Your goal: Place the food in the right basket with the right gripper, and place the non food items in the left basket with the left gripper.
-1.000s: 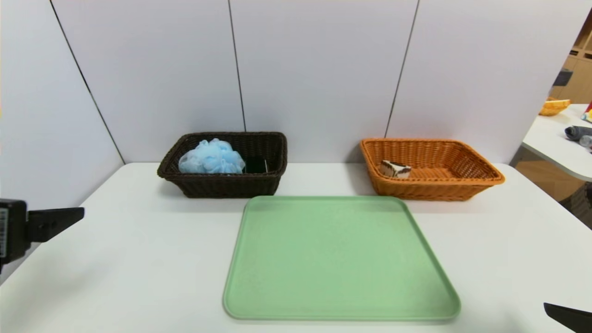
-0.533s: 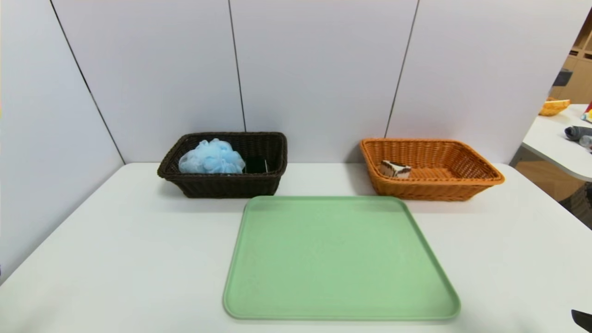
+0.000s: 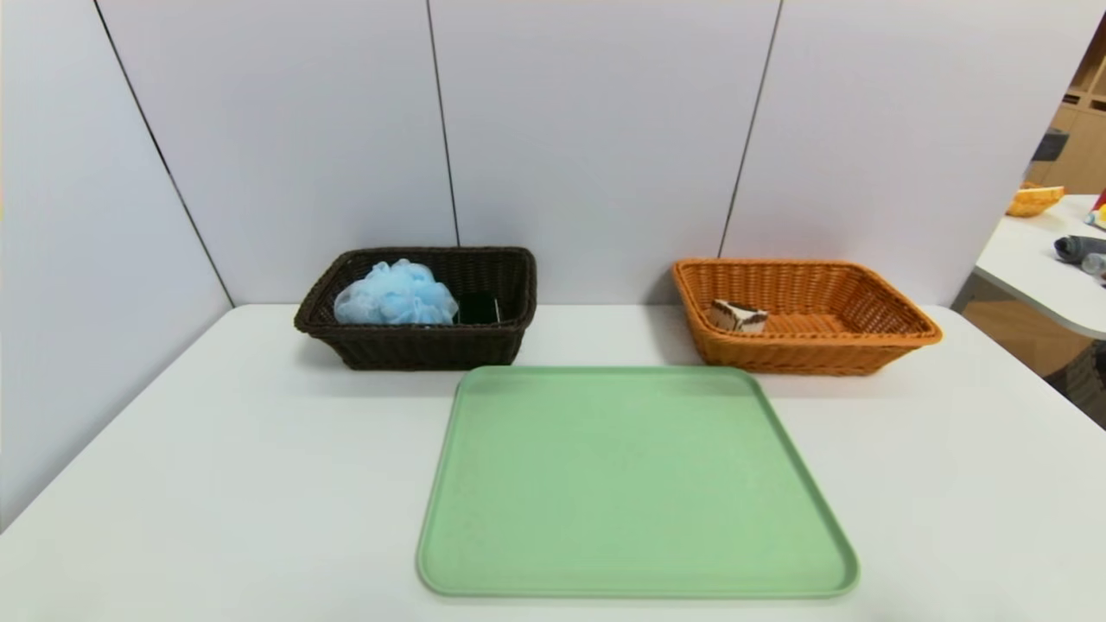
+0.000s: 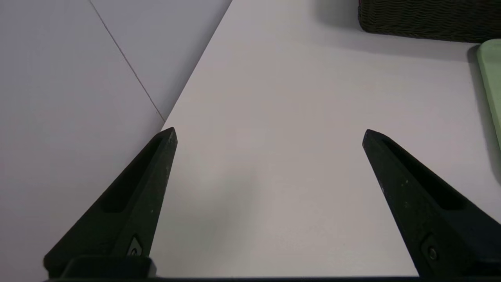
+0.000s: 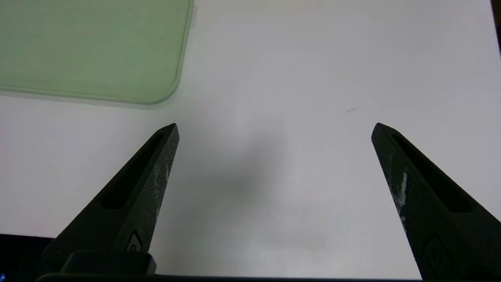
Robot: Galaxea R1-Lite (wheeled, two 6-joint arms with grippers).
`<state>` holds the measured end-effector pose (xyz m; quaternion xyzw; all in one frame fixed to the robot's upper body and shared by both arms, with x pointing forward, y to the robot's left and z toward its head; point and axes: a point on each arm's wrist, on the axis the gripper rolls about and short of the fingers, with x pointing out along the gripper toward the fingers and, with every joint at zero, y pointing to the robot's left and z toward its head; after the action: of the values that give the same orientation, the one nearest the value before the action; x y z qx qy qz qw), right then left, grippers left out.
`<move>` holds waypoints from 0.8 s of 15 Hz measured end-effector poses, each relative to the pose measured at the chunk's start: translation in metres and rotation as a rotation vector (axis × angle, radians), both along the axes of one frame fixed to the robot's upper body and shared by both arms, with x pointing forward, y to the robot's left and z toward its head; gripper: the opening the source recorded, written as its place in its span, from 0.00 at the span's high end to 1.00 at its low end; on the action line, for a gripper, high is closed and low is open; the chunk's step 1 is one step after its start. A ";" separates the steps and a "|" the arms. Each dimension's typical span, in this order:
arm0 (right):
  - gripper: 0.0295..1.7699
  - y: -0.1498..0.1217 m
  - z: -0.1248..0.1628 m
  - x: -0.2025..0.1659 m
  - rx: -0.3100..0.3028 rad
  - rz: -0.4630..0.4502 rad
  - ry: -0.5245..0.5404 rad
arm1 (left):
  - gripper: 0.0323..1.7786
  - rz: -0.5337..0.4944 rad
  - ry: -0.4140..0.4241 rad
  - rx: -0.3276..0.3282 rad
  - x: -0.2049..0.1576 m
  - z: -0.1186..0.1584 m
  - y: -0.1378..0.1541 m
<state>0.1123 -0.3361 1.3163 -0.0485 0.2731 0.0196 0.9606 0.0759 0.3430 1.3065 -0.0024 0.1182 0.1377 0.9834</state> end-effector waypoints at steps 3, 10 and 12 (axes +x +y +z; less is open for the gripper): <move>0.04 -0.002 -0.007 -0.023 0.001 -0.008 -0.059 | 0.05 0.005 -0.043 0.001 -0.013 -0.015 0.001; 0.04 -0.004 -0.031 -0.077 -0.046 -0.035 -0.201 | 0.05 0.018 -0.092 0.010 -0.022 -0.015 0.001; 0.04 -0.003 -0.037 -0.084 -0.049 -0.044 -0.242 | 0.05 0.063 -0.091 0.011 -0.024 -0.019 -0.001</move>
<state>0.0278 -0.3388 1.2796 -0.0677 0.1567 -0.0143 0.9852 0.0521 0.3417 1.2874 -0.0072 0.0724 0.1689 0.9829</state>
